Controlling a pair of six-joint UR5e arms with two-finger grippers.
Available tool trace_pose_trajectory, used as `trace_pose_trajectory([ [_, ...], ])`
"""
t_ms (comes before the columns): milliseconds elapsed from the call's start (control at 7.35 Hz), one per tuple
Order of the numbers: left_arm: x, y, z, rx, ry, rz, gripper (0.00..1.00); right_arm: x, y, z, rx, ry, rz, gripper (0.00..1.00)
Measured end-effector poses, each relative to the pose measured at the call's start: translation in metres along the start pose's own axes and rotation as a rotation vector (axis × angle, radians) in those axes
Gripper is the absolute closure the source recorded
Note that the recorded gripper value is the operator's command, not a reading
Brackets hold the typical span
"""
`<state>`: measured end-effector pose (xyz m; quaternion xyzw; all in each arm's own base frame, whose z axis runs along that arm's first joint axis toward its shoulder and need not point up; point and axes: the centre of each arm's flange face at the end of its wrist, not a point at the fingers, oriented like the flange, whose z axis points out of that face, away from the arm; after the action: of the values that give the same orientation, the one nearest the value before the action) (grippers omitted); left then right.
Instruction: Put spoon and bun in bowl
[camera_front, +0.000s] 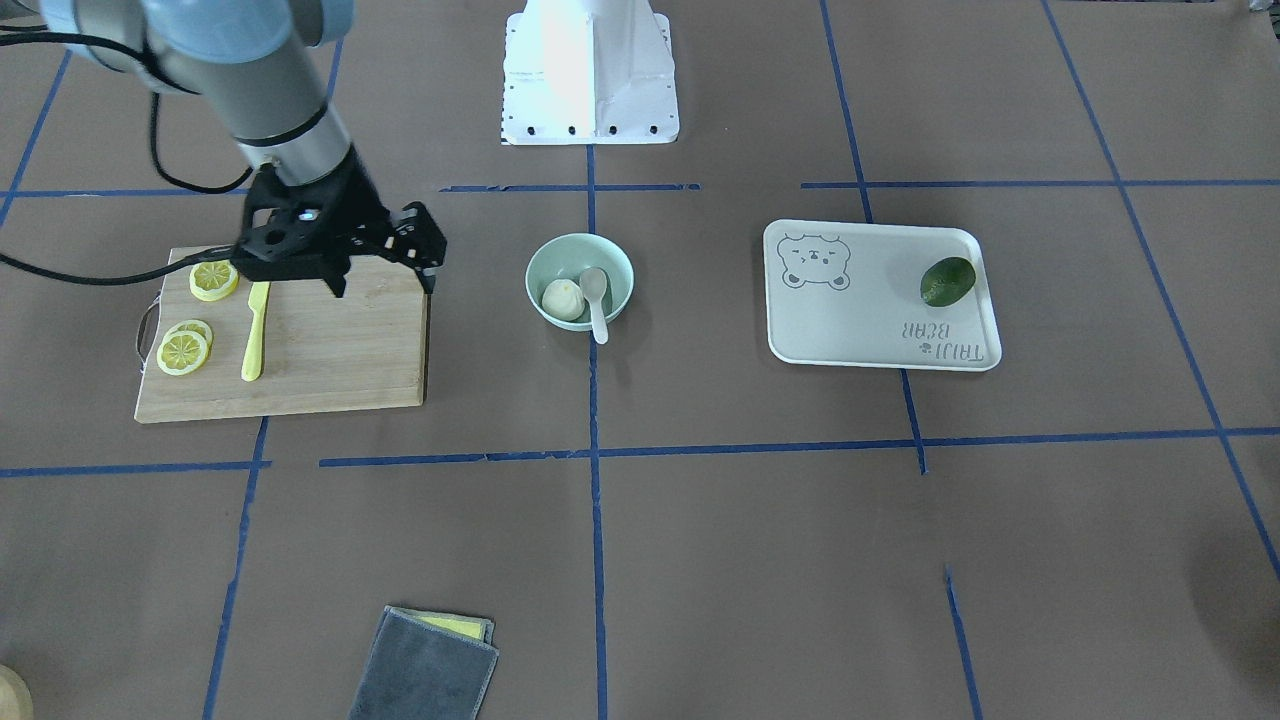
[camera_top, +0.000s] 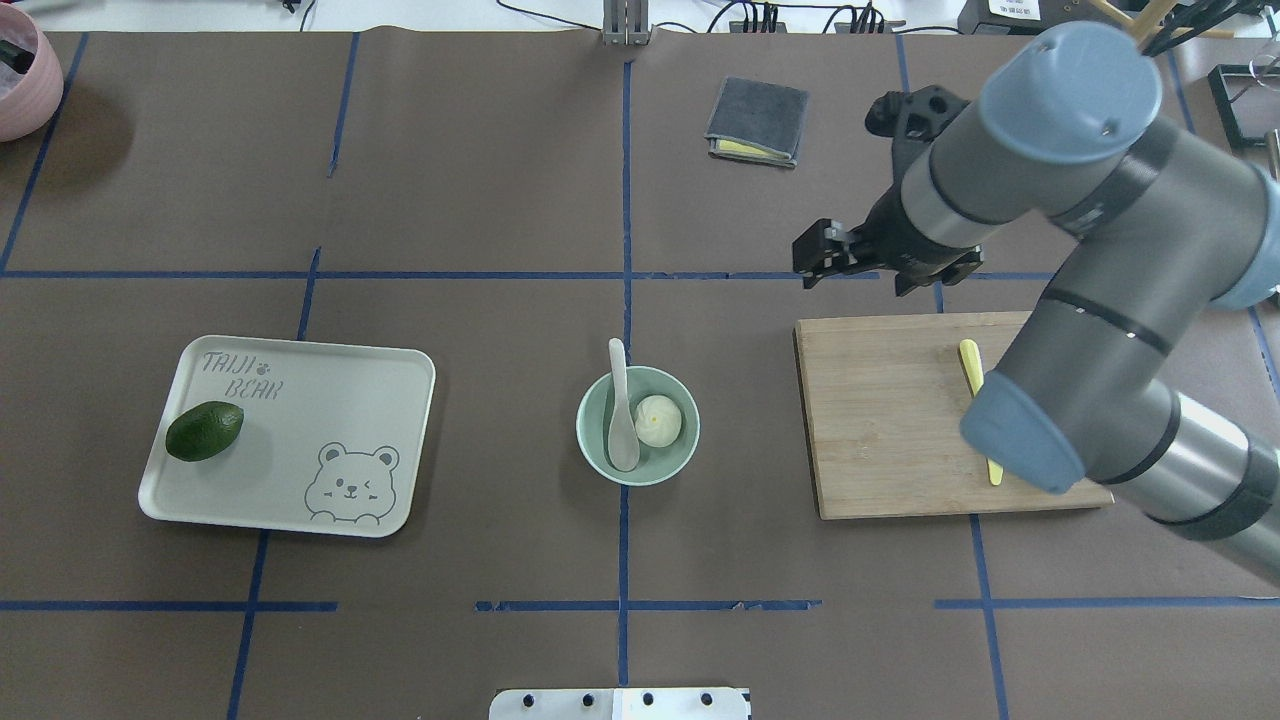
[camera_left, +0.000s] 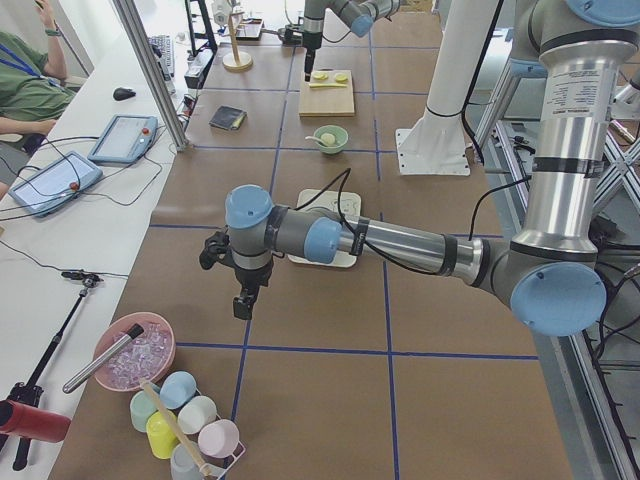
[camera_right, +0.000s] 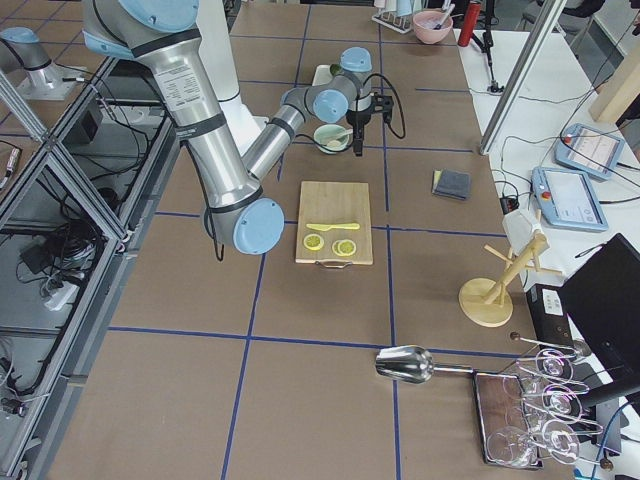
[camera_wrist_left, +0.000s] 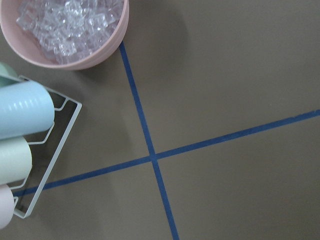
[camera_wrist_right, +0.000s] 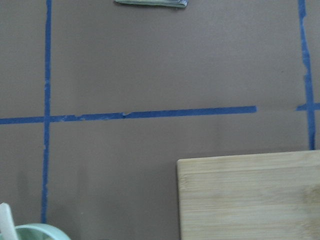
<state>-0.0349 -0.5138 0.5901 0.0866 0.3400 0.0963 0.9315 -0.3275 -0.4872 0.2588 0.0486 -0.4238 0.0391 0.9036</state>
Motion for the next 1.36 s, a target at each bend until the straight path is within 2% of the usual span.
trace_pose_trajectory([
  [272, -0.026, 0.023, 0.003, -0.012, 0.003, -0.046, 0.0, 0.096, -0.036, -0.027, -0.023, 0.009, -0.053, 0.0],
  [816, -0.038, 0.033, 0.012, -0.038, 0.016, -0.056, 0.0, 0.301, -0.079, -0.057, -0.059, 0.027, -0.146, 0.0],
  [1088, -0.038, 0.033, 0.012, -0.041, 0.021, -0.059, 0.0, 0.417, -0.086, -0.061, -0.077, 0.052, -0.169, 0.0],
  [1360, -0.038, 0.033, 0.011, -0.04, 0.022, -0.059, 0.0, 0.51, -0.071, -0.063, -0.097, 0.045, -0.17, 0.0],
])
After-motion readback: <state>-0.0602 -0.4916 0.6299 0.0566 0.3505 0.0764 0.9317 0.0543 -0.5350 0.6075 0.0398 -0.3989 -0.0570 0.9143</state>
